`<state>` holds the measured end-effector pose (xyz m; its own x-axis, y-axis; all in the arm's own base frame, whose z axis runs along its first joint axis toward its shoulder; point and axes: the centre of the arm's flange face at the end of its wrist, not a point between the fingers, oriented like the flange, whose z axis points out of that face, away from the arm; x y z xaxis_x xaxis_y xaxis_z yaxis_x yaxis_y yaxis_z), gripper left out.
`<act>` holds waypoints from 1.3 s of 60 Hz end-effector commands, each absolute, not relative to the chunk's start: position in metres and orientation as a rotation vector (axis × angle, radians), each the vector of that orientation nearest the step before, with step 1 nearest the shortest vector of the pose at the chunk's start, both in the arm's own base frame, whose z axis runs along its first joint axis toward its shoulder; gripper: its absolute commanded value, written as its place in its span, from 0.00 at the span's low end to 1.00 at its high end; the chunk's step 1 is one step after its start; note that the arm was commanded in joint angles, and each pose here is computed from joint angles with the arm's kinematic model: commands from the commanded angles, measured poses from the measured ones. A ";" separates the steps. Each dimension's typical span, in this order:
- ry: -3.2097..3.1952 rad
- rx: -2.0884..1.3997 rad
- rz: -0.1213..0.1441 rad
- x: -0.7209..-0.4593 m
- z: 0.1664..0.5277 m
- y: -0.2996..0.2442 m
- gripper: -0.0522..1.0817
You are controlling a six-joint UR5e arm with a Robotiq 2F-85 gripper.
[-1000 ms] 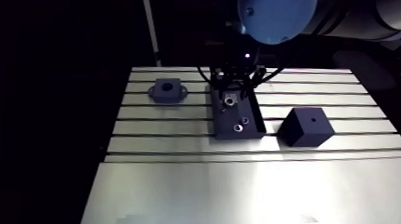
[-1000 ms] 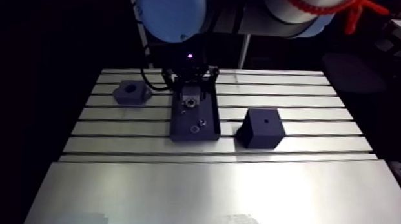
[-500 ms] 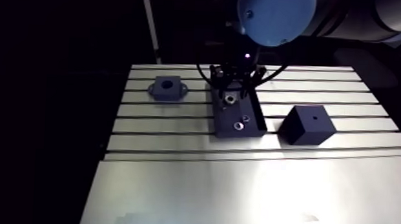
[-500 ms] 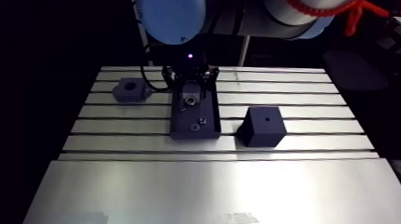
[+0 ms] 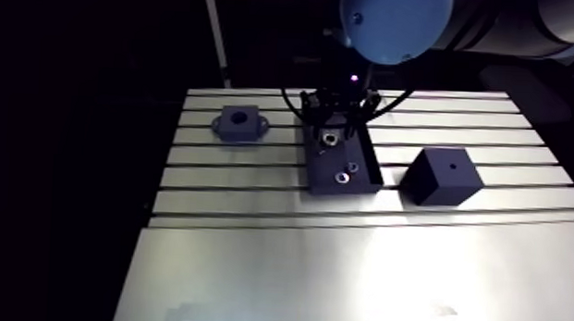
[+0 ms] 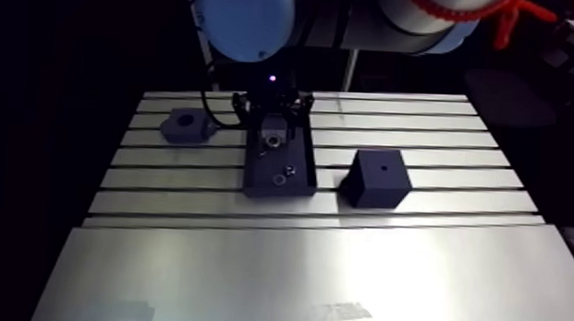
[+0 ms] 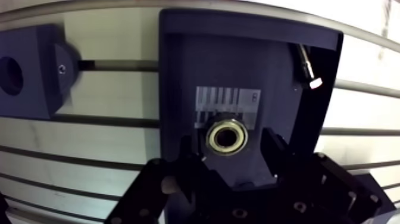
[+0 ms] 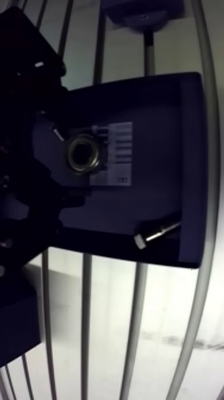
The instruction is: Pick up the bearing and press it into the housing until flush.
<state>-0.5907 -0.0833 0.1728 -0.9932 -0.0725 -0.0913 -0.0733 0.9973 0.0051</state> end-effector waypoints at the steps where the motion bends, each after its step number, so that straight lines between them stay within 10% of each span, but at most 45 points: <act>1: 3.048 -0.112 0.013 -0.592 0.172 -0.083 0.40; 78: 3.036 -0.112 0.011 -0.590 0.166 -0.084 0.48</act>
<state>-0.5903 -0.0827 0.1661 -0.9921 -0.0716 -0.1033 -0.0724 0.9974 0.0040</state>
